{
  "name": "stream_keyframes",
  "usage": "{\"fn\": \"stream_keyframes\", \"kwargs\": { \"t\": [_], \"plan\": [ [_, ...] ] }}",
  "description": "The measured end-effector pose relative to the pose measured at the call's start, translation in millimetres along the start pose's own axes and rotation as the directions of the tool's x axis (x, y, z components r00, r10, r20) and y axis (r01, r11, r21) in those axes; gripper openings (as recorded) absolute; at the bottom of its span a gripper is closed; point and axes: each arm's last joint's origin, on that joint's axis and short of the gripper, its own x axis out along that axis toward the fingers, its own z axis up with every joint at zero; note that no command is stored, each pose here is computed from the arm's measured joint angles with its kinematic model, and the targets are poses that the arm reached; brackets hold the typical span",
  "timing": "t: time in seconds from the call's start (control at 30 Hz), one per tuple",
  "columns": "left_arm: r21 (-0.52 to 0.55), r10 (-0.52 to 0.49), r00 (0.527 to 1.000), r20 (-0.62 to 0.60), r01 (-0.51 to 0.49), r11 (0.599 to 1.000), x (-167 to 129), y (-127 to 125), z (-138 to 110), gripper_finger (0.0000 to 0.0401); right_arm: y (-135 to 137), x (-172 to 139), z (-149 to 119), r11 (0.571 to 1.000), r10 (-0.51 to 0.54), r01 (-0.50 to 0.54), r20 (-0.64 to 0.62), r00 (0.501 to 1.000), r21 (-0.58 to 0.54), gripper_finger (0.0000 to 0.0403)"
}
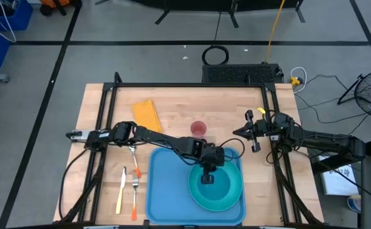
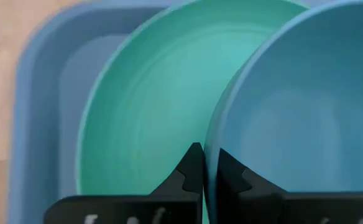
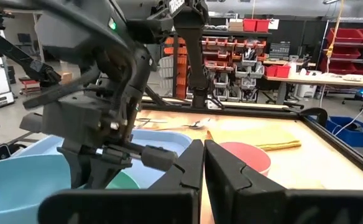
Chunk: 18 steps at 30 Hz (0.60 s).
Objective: Set up tray
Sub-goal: Put the blue bowl on the top of the blue plate
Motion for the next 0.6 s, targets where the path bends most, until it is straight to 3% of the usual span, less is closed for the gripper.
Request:
{"fn": "stream_keyframes", "kwargs": {
  "t": [0.23,0.6],
  "plan": [
    [0.025,-0.024,1.000,0.007,0.024,0.999,5.2,0.3,-0.3,0.0009,-0.1,0.2,-0.3,1.000,-0.002,0.002,-0.002,1.000,0.002,0.0009],
    [0.063,-0.013,1.000,0.008,0.013,0.998,8.6,1.0,-1.6,0.0076,-0.2,0.2,-0.6,1.000,-0.002,0.002,-0.005,1.000,0.003,0.0009]
  ]
}}
